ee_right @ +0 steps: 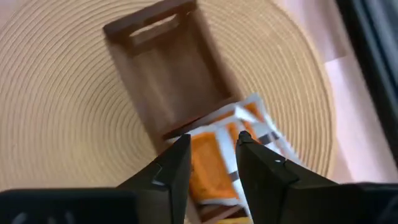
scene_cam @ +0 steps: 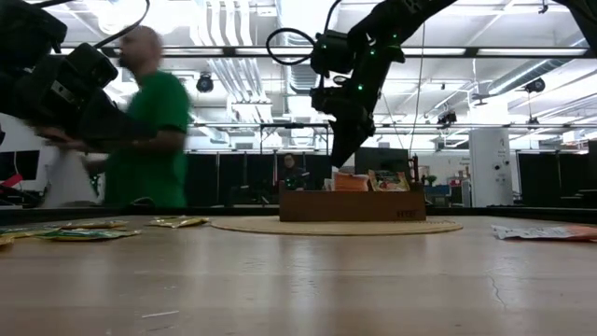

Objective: Pick & Place Tea
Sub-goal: Put the white tea bag into the middle section of the wooden organizer

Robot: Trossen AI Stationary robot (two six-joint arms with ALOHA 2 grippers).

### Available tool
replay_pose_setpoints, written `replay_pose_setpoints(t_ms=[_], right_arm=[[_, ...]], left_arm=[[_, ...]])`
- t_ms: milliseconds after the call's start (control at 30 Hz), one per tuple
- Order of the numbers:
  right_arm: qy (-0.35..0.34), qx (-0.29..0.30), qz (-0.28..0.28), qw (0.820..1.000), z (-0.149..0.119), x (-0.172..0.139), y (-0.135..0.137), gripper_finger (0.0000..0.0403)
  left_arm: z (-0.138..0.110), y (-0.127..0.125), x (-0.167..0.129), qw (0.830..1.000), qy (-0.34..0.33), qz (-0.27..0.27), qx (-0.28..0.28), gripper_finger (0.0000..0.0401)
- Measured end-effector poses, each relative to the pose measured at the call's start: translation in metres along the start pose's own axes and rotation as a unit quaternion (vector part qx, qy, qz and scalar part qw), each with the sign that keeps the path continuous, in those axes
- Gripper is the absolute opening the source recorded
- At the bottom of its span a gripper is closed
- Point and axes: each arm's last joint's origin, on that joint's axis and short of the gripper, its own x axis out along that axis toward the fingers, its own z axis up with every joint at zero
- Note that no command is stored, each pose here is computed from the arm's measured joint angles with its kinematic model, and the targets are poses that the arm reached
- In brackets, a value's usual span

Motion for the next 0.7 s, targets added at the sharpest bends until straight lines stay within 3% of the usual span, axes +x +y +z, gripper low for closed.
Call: replay_pose_setpoints(t_ms=[267, 567, 700], right_arm=[[0.056, -0.008, 0.02, 0.998, -0.011, -0.002, 0.02, 0.0112], [0.106, 0.079, 0.016, 0.991, -0.022, -0.005, 0.045, 0.0095], [0.107, 0.069, 0.021, 0.992, -0.025, -0.007, 0.061, 0.0088]], left_arm=[[0.0, 0.0, 0.0, 1.0, 0.0, 0.0, 0.0, 0.0], [0.0, 0.0, 0.0, 1.0, 0.0, 0.0, 0.0, 0.0], [0.0, 0.0, 0.0, 1.0, 0.0, 0.0, 0.0, 0.0]])
